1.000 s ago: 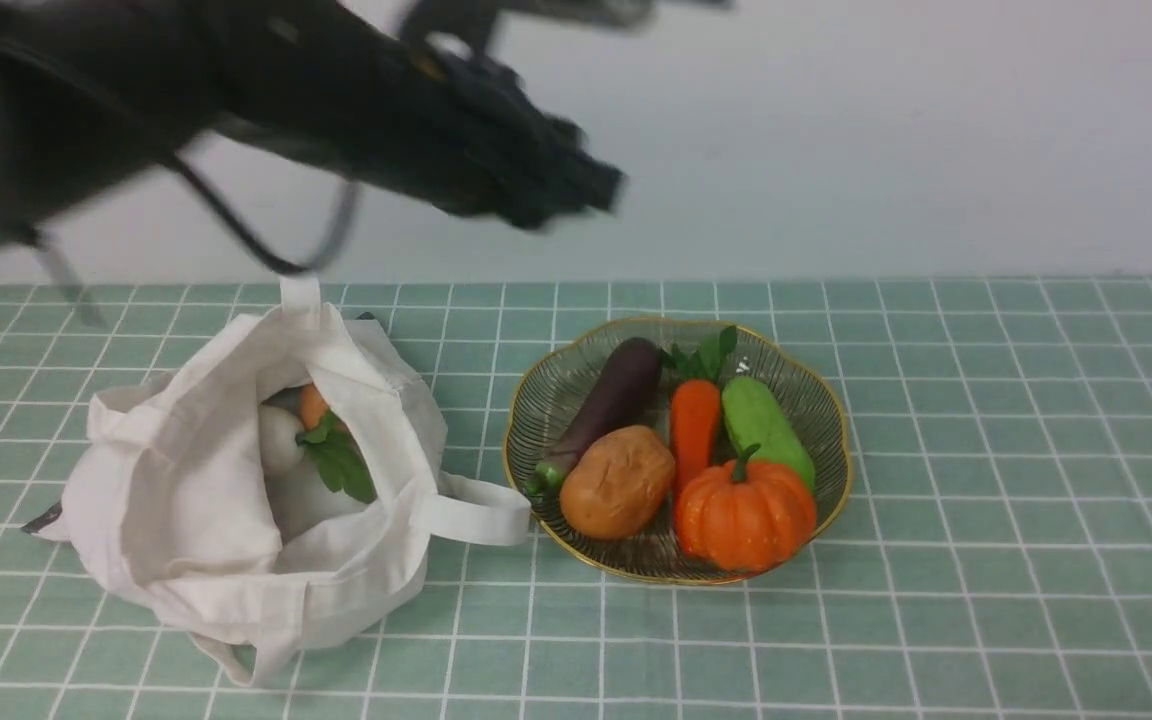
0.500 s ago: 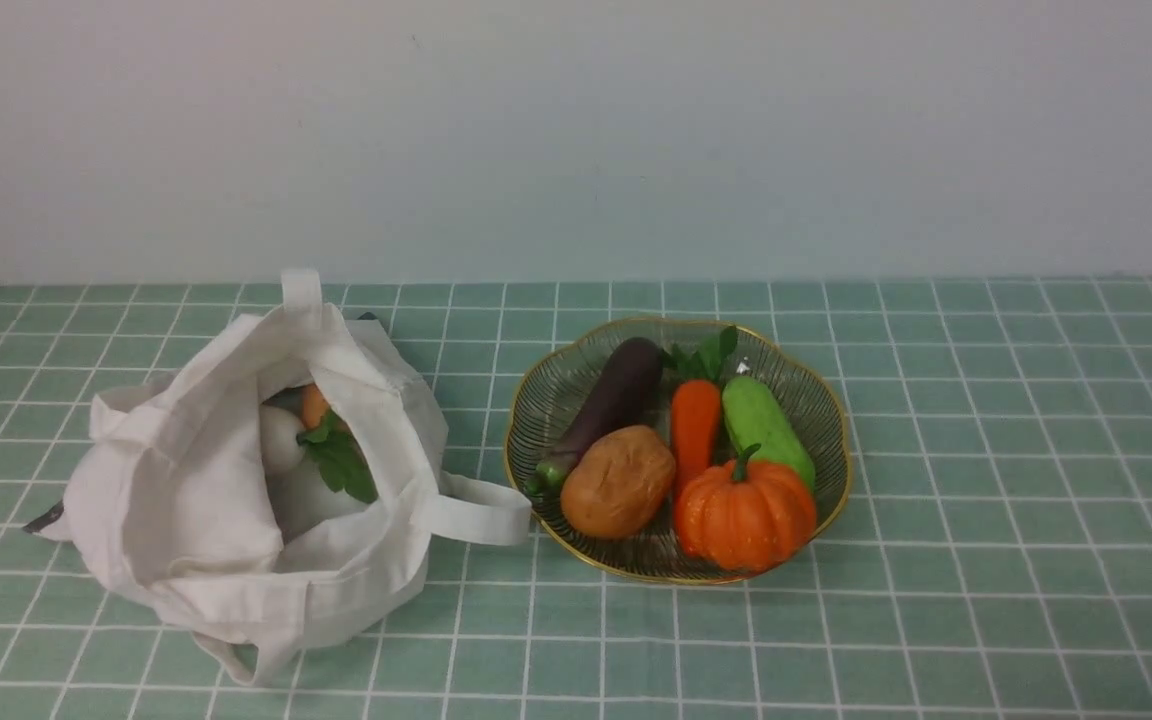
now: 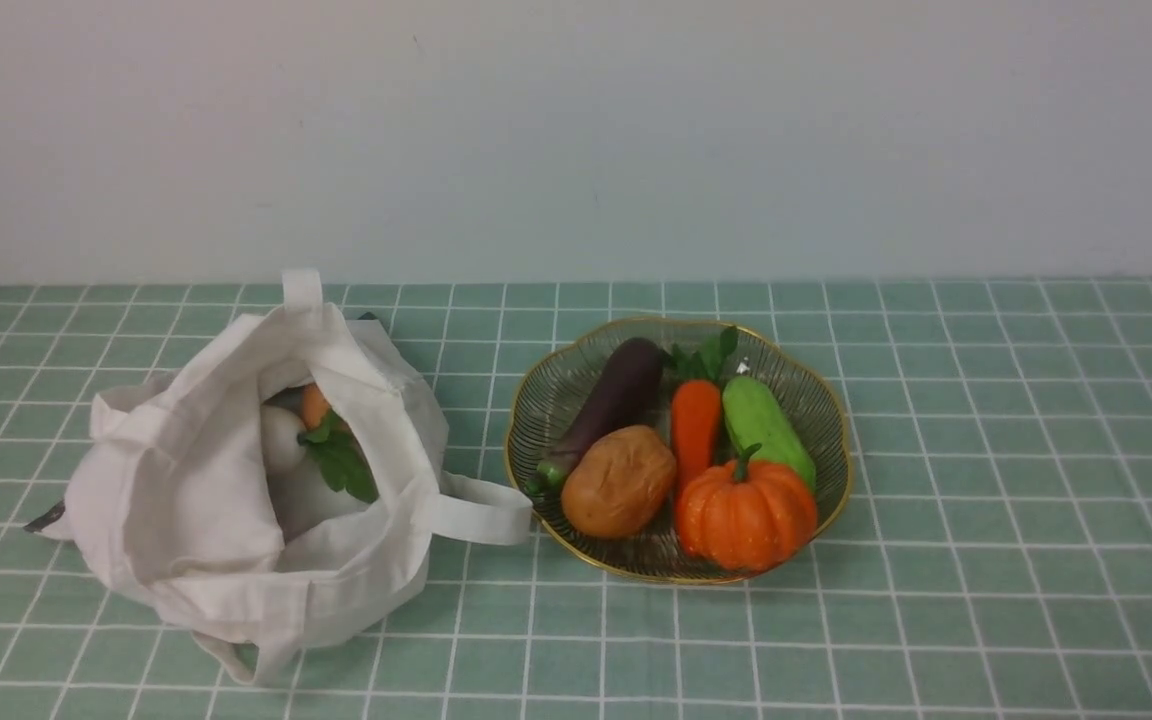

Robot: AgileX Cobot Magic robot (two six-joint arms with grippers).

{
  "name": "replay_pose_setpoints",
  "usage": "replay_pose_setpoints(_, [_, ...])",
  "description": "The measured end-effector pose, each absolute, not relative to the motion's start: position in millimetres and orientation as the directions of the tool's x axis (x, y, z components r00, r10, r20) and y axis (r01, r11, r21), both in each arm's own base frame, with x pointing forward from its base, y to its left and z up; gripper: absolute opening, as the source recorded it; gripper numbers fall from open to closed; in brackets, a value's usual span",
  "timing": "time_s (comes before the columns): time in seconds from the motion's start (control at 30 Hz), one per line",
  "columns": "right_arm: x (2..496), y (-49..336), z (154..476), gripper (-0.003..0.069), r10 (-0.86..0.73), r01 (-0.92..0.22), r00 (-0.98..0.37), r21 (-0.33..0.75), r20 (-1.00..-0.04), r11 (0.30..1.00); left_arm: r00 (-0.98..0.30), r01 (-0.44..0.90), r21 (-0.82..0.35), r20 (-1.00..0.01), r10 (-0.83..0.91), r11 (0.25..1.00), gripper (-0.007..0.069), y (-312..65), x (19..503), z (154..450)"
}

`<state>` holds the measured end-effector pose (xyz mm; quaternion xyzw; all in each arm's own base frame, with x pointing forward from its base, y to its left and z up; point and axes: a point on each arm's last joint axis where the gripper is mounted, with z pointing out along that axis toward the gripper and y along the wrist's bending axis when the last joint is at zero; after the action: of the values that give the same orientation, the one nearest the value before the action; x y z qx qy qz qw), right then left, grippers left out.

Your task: Take vegetables from cloth bag on blue coffee tablecloth place on plate.

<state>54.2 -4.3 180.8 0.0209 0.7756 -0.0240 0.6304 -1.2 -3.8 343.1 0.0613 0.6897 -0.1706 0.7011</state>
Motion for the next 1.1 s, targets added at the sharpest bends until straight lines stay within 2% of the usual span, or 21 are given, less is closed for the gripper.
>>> replay_pose_setpoints(0.23, [54.2,-4.3,180.8,-0.0010,0.003,0.063,-0.204,-0.010,-0.979,0.998,-0.003,0.322,-0.146,-0.988,-0.153,0.935,-0.0008,-2.6,-4.5,326.8])
replay_pose_setpoints(0.4, [54.2,-4.3,180.8,-0.0010,0.003,0.063,-0.204,-0.010,-0.979,0.998,-0.038,0.277,-0.088,-0.996,-0.080,0.957,-0.0008,-2.6,9.1,305.4])
replay_pose_setpoints(0.67, [54.2,-4.3,180.8,-0.0010,0.003,0.063,-0.204,-0.010,-0.979,0.998,-0.087,0.215,-0.015,-0.996,0.004,0.977,-0.0008,-6.1,35.5,253.9])
replay_pose_setpoints(0.9, [54.2,-4.3,180.8,-0.0010,0.003,0.063,-0.204,-0.010,-0.979,0.998,-0.161,0.078,-0.010,-0.987,0.003,0.997,-0.0008,-4.5,54.5,184.9])
replay_pose_setpoints(1.1, [54.2,-4.3,180.8,-0.0010,0.003,0.063,-0.204,-0.010,-0.979,0.998,-0.237,0.062,0.016,-0.971,0.030,0.998,-0.0008,-3.3,53.4,176.3])
